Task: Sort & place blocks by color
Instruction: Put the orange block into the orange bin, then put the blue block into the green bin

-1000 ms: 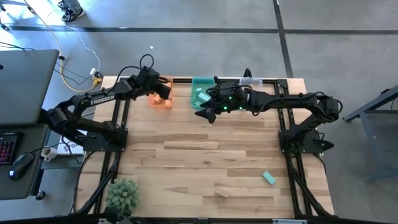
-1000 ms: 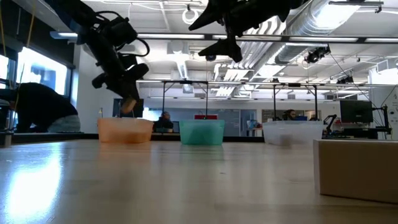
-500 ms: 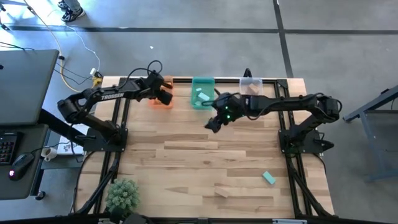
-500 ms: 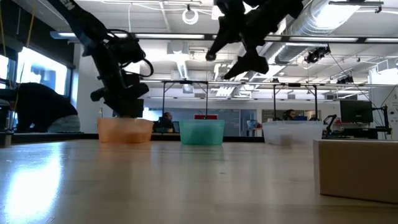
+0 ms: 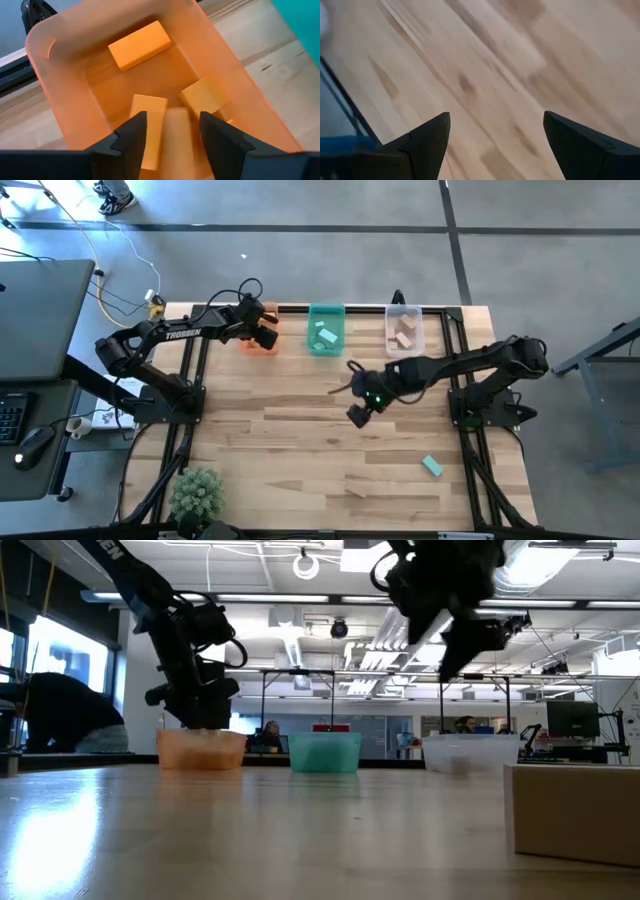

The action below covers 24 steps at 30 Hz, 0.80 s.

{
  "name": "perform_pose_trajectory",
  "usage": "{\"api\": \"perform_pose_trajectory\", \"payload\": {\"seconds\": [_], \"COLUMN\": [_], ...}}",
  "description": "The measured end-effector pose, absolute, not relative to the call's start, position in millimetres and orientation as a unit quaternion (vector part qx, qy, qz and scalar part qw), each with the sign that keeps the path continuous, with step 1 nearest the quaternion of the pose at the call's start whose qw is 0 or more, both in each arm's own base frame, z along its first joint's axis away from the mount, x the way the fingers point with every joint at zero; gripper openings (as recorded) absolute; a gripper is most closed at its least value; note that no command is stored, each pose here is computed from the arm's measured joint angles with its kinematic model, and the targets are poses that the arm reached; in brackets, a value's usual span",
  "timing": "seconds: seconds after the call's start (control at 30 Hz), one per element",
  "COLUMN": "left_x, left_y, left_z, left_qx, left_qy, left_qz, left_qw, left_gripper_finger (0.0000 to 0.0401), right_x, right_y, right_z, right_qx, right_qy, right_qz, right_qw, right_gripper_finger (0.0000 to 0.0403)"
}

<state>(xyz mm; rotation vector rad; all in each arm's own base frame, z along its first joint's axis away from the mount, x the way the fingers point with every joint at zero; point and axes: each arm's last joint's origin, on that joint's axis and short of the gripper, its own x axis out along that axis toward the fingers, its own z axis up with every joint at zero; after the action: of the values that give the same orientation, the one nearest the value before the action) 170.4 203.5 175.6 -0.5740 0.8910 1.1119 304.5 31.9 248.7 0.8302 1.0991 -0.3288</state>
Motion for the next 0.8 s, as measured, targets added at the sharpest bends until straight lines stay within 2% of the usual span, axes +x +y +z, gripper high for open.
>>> {"api": "perform_pose_trajectory", "payload": {"seconds": [0.37,0.57,0.8], "left_x": [170,171,170], "left_y": [203,200,195], "left_z": [176,183,202], "left_qx": [-0.251,-0.270,-0.317], "left_qy": [0.409,0.390,0.326], "left_qz": [0.498,0.474,0.448], "left_qw": [0.723,0.742,0.770], "left_gripper_finger": [0.0228,0.0230,0.0232], "right_x": [276,256,236], "right_y": [81,101,124], "right_z": [241,239,238], "right_qx": [0.356,0.322,0.281], "right_qy": [0.599,0.654,0.704], "right_qz": [-0.176,-0.180,-0.160], "right_qw": [0.695,0.660,0.632], "right_gripper_finger": [0.0307,0.0307,0.0307]}}
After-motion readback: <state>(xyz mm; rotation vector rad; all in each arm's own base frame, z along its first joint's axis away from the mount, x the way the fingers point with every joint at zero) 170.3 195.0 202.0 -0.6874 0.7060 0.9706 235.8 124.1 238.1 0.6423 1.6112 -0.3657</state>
